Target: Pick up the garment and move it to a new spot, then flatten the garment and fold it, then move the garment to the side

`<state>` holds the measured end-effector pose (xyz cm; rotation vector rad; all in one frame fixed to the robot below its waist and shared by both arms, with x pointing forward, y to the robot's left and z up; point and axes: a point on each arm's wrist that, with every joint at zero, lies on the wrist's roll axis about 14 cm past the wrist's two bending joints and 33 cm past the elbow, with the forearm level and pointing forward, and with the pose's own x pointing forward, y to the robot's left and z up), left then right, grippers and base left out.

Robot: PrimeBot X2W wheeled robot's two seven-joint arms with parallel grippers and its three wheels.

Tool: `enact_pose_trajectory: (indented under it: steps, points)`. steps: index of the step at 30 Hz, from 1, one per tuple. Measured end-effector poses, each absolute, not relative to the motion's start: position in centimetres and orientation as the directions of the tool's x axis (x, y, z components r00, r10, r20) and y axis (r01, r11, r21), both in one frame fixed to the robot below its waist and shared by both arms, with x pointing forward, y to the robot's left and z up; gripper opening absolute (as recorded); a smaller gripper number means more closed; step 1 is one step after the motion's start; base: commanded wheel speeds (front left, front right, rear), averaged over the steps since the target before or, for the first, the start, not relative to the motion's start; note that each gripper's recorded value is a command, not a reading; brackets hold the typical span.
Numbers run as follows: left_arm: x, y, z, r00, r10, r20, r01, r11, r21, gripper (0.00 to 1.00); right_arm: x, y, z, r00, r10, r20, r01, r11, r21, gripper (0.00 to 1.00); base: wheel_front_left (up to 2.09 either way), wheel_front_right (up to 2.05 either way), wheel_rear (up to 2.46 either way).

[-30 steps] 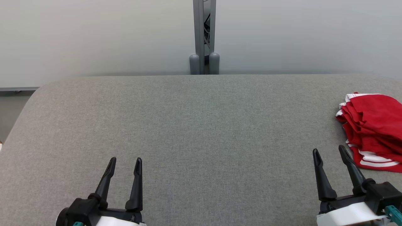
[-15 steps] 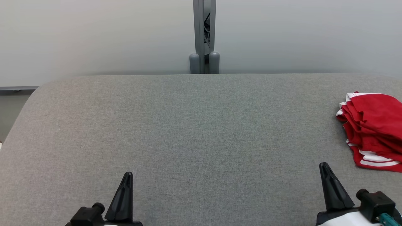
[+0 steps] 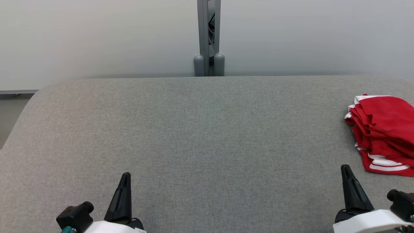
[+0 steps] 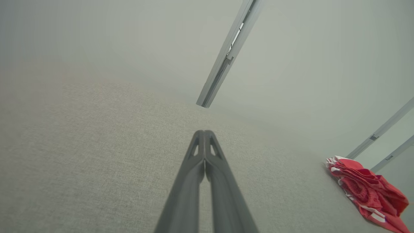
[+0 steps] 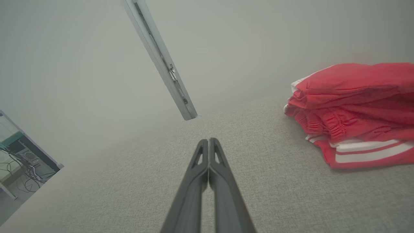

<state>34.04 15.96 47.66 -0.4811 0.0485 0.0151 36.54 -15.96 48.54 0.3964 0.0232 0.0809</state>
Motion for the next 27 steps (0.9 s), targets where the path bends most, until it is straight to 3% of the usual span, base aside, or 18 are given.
enact_pose_trajectory:
  steps: [27]
  points:
    - [36.2, 16.6, 47.9, 0.997, 0.006, -0.080, -0.065, 0.645, -0.762, 0.00, 37.7, -18.9, 48.5, 0.998, 0.003, -0.055, 0.038, 0.691, 0.722, 0.00, 0.00, 0.00, 0.00]
